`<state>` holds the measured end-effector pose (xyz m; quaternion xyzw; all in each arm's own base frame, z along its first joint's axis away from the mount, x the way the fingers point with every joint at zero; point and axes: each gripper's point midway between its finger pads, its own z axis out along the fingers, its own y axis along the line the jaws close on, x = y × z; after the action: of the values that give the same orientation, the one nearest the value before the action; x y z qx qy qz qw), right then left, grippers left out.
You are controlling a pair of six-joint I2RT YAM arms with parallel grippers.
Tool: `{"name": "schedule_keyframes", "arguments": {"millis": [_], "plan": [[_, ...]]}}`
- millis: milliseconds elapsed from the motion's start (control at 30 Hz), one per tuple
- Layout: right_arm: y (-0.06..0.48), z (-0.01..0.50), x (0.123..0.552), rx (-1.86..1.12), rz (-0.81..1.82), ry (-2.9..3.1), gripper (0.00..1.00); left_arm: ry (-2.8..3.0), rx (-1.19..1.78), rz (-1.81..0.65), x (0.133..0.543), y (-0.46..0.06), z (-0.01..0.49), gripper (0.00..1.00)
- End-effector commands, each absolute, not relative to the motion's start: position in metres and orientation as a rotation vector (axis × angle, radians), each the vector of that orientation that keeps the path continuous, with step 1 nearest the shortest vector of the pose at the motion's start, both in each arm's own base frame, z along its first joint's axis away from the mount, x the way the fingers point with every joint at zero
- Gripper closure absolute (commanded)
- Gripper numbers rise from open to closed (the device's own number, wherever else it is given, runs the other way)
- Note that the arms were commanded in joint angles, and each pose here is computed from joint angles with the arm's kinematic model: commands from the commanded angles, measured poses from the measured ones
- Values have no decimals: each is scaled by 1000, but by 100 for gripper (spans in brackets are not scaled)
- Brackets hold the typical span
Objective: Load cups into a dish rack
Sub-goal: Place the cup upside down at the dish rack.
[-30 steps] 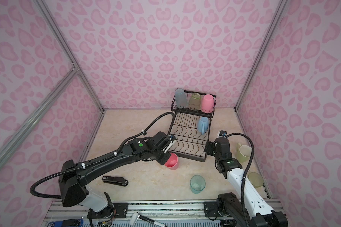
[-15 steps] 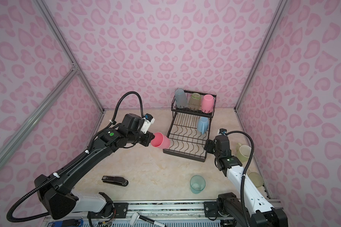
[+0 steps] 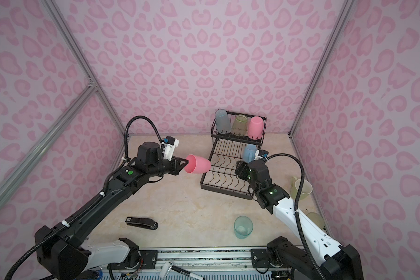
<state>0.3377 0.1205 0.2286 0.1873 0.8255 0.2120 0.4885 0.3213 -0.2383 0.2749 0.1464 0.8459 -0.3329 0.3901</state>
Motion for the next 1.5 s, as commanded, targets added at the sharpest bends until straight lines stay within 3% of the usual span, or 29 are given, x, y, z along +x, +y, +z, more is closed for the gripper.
{"name": "schedule_keyframes", "arguments": {"millis": [0, 400, 933, 1467], "plan": [[135, 249, 346, 586, 696, 1909, 20, 2044, 347, -903, 327, -242, 297, 92], [154, 252, 348, 896, 1078, 1782, 21, 1957, 291, -908, 330, -231, 310, 93], [250, 254, 377, 1092, 1732, 1676, 24, 1916, 287, -891, 333, -229, 300, 94], [289, 267, 367, 1141, 1921, 1656, 23, 1908, 280, -910, 338, -230, 299, 94]]}}
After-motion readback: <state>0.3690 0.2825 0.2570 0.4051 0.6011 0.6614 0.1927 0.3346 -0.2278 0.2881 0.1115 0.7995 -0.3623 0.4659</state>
